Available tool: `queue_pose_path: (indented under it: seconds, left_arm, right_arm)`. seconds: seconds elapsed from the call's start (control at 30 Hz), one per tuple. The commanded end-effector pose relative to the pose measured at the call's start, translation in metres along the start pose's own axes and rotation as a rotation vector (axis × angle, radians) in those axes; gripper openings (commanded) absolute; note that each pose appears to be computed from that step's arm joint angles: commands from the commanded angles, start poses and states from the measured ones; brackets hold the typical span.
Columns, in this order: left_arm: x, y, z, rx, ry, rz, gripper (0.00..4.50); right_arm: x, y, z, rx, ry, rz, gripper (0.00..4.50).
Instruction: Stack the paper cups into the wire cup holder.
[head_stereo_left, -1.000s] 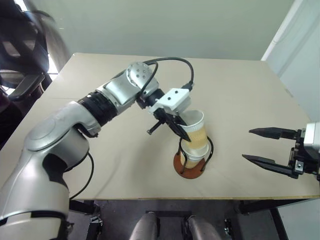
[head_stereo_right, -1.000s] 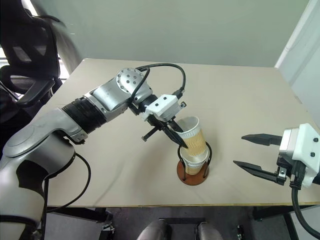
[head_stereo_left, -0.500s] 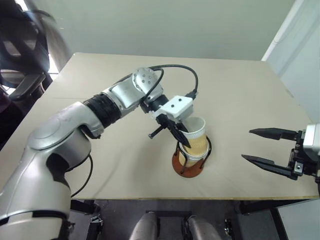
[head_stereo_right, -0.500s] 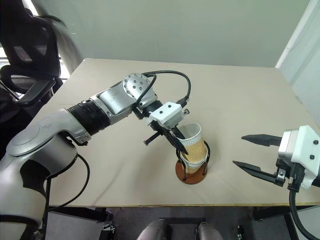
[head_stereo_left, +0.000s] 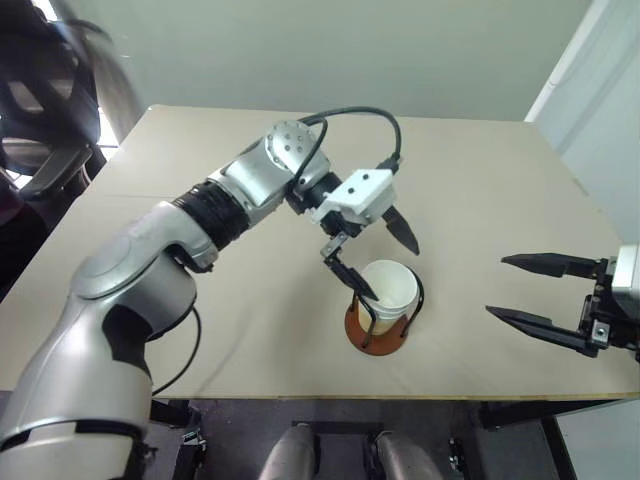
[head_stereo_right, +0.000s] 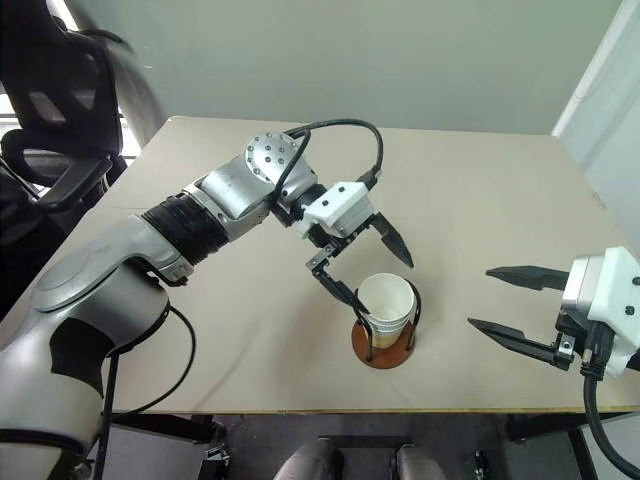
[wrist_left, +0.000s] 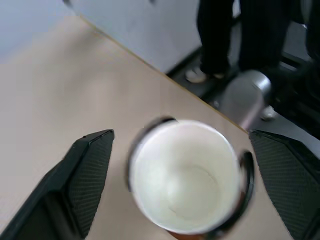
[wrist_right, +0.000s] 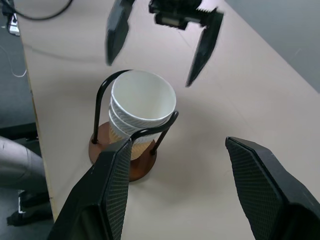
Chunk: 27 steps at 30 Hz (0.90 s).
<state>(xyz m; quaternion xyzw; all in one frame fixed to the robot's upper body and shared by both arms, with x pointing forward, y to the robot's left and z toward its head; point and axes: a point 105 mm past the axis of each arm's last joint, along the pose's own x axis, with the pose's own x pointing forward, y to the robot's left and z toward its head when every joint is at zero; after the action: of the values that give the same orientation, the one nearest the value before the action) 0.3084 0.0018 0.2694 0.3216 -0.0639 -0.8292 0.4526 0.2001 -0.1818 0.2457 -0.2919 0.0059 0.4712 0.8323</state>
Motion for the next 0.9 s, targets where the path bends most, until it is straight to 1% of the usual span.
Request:
queue_pose_path:
  seconds: [0.03, 0.07, 0.13, 0.2, 0.27, 0.33, 0.43, 0.53, 0.63, 0.73, 0.83, 0.9]
  left_arm:
    - [-0.041, 0.004, 0.016, -0.029, -0.070, 0.143, 4.48]
    - [-0.055, -0.001, 0.011, -0.061, -0.056, 0.194, 4.48]
    - [-0.090, -0.022, -0.010, -0.167, 0.023, 0.329, 4.48]
    - [-0.119, -0.055, -0.033, -0.275, 0.117, 0.444, 4.48]
    - [-0.126, -0.071, -0.040, -0.331, 0.162, 0.501, 4.48]
    - [-0.144, -0.100, -0.048, -0.422, 0.193, 0.618, 4.48]
    - [-0.169, -0.146, -0.052, -0.556, 0.240, 0.820, 4.48]
    - [-0.177, -0.172, -0.047, -0.617, 0.231, 0.976, 4.48]
    - [-0.182, -0.209, -0.048, -0.686, 0.244, 1.128, 4.48]
    - [-0.178, -0.240, -0.046, -0.749, 0.241, 1.252, 4.48]
    - [-0.172, -0.260, -0.044, -0.790, 0.252, 1.320, 4.48]
    - [-0.168, -0.266, -0.042, -0.804, 0.255, 1.347, 4.48]
  right_arm:
    - [0.005, -0.008, -0.005, -0.019, 0.003, 0.014, 3.04]
    - [0.008, -0.011, -0.008, -0.022, 0.004, 0.023, 3.04]
    - [0.014, -0.021, -0.013, -0.028, -0.005, 0.040, 3.04]
    - [0.019, -0.029, -0.016, -0.035, -0.016, 0.070, 3.04]
    - [0.020, -0.034, -0.021, -0.038, -0.018, 0.091, 3.04]
    - [0.022, -0.040, -0.026, -0.043, -0.018, 0.126, 3.04]
    - [0.025, -0.055, -0.035, -0.041, -0.011, 0.156, 3.04]
    - [0.028, -0.065, -0.044, -0.034, -0.006, 0.188, 3.04]
    - [0.038, -0.073, -0.049, -0.033, -0.012, 0.229, 3.04]
    - [0.050, -0.076, -0.046, -0.045, -0.043, 0.280, 3.04]
    - [0.058, -0.076, -0.042, -0.055, -0.066, 0.319, 3.04]
    - [0.062, -0.078, -0.041, -0.058, -0.074, 0.333, 3.04]
